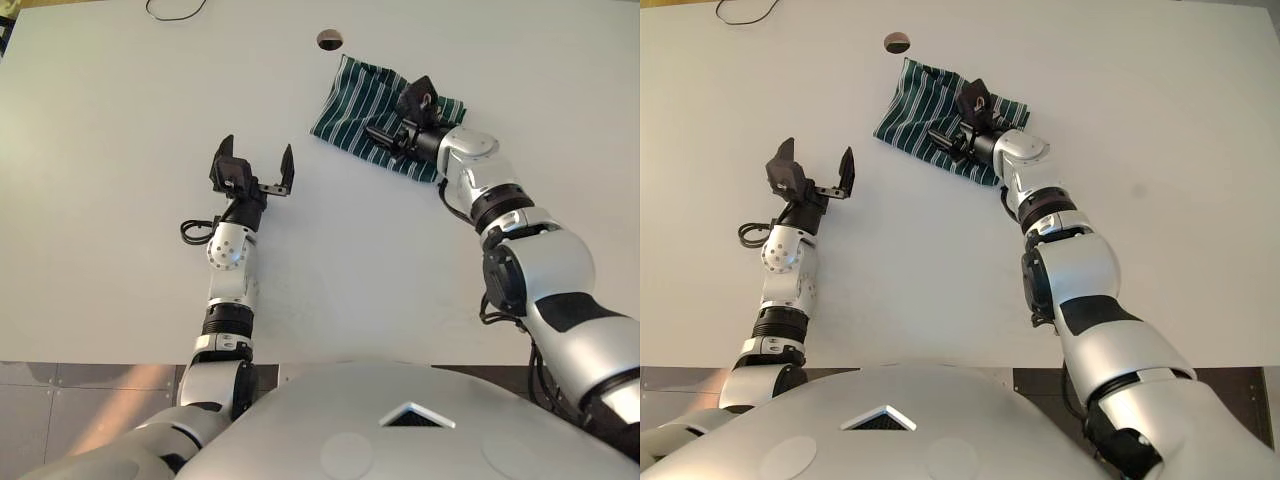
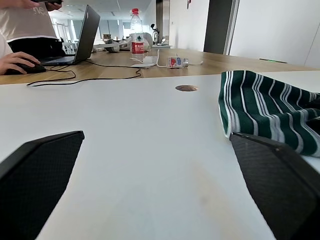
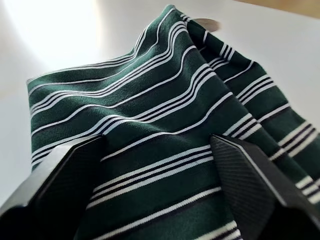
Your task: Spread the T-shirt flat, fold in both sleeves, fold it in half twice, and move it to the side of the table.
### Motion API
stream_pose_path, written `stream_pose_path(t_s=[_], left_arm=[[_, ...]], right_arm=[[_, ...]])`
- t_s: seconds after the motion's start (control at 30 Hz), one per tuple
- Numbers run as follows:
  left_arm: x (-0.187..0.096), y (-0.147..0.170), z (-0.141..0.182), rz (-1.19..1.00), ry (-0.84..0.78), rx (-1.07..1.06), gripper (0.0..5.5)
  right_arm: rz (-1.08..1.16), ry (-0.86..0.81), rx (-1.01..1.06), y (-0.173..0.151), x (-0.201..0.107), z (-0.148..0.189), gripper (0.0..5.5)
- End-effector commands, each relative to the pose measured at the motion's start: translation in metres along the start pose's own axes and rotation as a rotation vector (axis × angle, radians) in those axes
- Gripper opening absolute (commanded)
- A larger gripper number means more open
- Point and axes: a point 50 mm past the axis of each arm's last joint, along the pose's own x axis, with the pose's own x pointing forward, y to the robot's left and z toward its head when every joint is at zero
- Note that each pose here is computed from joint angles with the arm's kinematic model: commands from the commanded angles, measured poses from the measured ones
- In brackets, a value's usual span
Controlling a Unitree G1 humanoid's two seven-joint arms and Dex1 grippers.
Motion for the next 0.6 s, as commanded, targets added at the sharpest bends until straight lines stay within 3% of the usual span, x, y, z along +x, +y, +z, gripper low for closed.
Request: stream_pose_path(t_s=[0.03,0.2,0.3,0.5,0.6], left_arm=[[0.002,-0.002,0.001,0.005,-0.006,-0.034,5.5],[-0.002,-0.002,0.0,0.046,-0.019,-0.063,5.5],[-0.01,-0.001,-0.002,0.08,-0.02,-0.077,5.5],[-0.026,-0.013,-0.006,0.09,-0.02,-0.108,5.5],[-0.032,-0.012,-0.005,0.095,-0.031,-0.112,5.5]], right_arm=[[-0.231,0.114,0.267,-0.019,-0.014,-0.039,3.86],[-0.977,0.12,0.645,-0.092,-0.097,-0.094,3.86],[-1.053,0.106,0.718,-0.096,-0.109,-0.105,3.86],[-1.004,0.034,0.779,-0.073,-0.083,-0.1,3.86],[-1.023,-0.071,0.699,-0.07,-0.075,-0.083,3.86]])
